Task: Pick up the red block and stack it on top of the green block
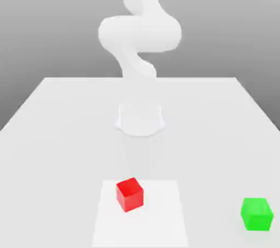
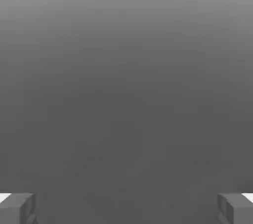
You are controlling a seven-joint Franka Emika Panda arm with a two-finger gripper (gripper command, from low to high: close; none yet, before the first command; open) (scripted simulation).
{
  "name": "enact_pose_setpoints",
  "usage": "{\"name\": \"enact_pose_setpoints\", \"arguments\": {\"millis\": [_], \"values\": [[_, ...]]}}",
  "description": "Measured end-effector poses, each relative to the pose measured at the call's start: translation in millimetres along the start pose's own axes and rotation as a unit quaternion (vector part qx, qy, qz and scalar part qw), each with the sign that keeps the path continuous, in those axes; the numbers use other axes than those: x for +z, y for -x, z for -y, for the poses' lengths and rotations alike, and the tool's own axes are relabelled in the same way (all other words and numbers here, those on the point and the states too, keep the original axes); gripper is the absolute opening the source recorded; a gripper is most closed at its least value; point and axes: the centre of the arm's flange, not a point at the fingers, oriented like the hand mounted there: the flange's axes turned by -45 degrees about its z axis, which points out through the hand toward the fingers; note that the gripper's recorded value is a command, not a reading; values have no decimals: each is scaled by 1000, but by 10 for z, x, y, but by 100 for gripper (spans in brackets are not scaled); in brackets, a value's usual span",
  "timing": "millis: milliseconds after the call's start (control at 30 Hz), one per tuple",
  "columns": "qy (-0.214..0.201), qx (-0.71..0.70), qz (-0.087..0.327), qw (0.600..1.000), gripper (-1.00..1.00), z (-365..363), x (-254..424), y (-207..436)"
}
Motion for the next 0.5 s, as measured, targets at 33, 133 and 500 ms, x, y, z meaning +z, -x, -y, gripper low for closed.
{"name": "enact_pose_setpoints", "arguments": {"millis": [33,133,500], "values": [[4,-17,8,1000,0,96,92,33],[4,-17,8,1000,0,96,92,33],[19,-138,106,985,0,563,1219,484]]}}
